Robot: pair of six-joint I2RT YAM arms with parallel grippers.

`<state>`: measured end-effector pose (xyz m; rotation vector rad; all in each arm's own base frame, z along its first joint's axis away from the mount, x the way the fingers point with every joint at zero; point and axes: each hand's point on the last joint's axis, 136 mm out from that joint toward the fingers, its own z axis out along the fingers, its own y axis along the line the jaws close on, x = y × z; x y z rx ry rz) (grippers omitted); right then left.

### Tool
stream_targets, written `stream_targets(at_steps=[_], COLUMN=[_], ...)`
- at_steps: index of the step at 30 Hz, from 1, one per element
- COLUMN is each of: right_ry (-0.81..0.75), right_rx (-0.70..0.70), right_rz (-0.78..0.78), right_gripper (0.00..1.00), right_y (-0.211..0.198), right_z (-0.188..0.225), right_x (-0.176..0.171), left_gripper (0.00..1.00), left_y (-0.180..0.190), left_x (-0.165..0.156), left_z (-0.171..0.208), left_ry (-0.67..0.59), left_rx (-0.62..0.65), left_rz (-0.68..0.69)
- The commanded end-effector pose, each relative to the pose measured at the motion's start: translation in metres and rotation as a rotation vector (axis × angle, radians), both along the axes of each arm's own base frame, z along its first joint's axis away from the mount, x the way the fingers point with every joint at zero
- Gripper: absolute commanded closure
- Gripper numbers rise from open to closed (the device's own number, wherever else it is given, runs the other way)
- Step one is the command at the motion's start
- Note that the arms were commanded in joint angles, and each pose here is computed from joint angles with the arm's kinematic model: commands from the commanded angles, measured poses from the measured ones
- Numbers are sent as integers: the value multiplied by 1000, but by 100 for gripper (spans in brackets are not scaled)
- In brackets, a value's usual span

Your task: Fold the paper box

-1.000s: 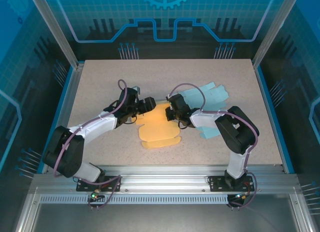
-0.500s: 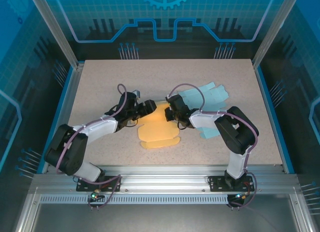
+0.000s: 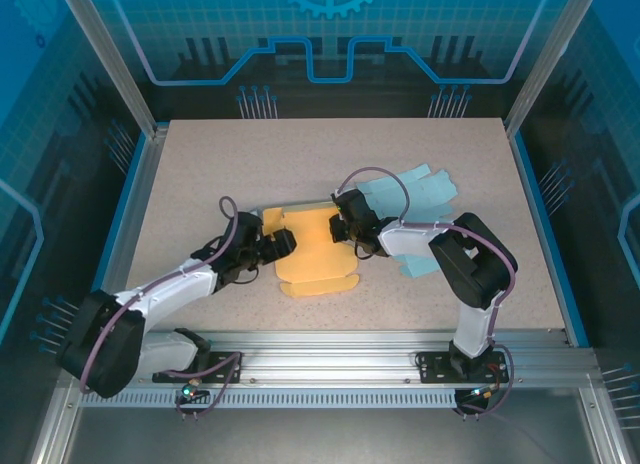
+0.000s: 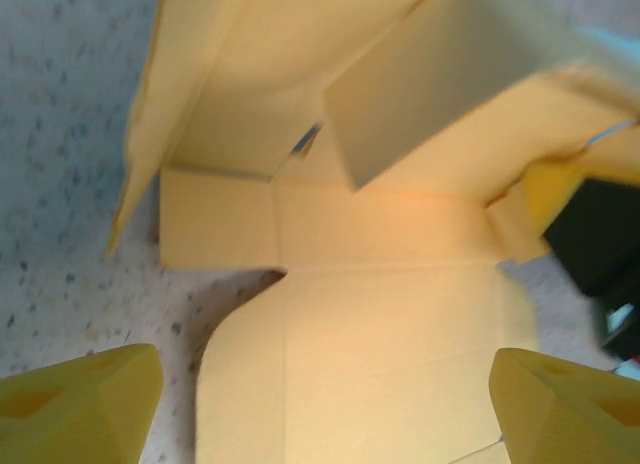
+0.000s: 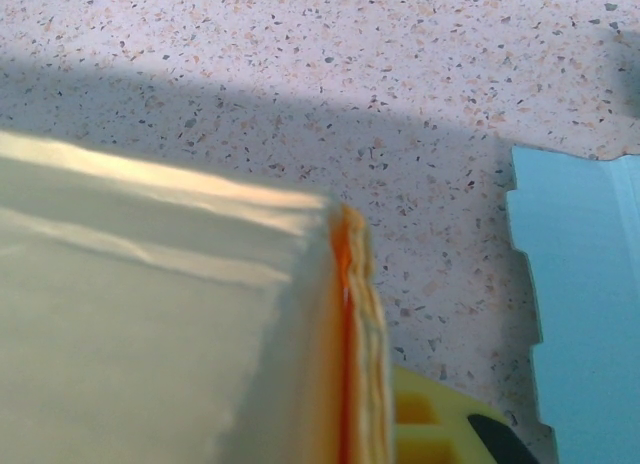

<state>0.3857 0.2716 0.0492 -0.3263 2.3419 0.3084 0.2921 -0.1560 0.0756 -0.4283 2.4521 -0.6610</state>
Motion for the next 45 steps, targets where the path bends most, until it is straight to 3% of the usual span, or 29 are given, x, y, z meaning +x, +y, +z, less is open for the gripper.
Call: stream_targets(at_steps=[1, 11, 20, 35, 45], right_ry=[-32, -37, -43, -33, -26], right_rx=[32, 30, 28, 24, 23], right_rz=[1, 9, 26, 24, 28], right_gripper=[97, 97, 97, 97, 97], right_y=[9, 10, 16, 17, 19], right_z=[18, 16, 15, 9, 7], right_x=[0, -3, -5, -7, -8], left_gripper=[13, 10, 8, 7, 13], left_y=[-2, -7, -15, -28, -48], left_x=[-3, 20, 46, 65, 65], left_z=[-14, -29, -26, 9, 2], left_ry=[26, 13, -91, -324, -310], left_rx=[24, 45, 18, 137, 87], left_rz=[6, 40, 72, -11, -70])
